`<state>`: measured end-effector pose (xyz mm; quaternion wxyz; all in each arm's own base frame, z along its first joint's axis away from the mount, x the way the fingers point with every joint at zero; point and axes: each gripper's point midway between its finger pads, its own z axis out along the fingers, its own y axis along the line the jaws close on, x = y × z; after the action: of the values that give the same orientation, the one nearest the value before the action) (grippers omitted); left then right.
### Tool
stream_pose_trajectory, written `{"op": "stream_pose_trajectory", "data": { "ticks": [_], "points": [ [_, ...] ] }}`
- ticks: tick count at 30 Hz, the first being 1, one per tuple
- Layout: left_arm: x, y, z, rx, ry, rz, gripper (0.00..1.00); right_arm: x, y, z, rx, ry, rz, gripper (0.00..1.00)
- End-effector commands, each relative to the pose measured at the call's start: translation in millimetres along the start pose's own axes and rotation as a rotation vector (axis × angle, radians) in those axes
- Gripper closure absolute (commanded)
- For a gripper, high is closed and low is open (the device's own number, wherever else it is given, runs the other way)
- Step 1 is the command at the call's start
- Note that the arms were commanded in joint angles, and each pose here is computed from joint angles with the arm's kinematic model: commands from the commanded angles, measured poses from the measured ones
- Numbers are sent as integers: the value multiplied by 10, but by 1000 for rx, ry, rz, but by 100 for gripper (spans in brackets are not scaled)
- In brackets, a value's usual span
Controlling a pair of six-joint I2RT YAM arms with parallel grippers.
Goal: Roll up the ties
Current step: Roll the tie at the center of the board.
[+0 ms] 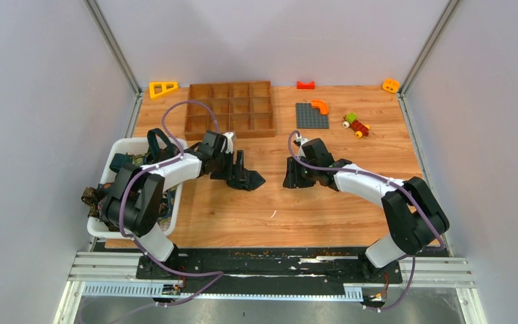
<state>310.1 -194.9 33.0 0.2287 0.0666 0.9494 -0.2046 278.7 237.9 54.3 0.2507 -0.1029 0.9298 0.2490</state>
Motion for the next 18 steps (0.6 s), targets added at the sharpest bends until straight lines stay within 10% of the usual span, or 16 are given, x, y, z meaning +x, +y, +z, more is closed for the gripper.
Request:
{"op": "stream_pose_trajectory", "data": {
  "ticks": [1,18],
  "points": [
    [59,-33,108,18,8,-4,20,-114,49,10,-31,-37,-26,58],
    [127,-198,191,-132,73,169,48,-108,44,9,-35,-36,-24,58]
  ]
}}
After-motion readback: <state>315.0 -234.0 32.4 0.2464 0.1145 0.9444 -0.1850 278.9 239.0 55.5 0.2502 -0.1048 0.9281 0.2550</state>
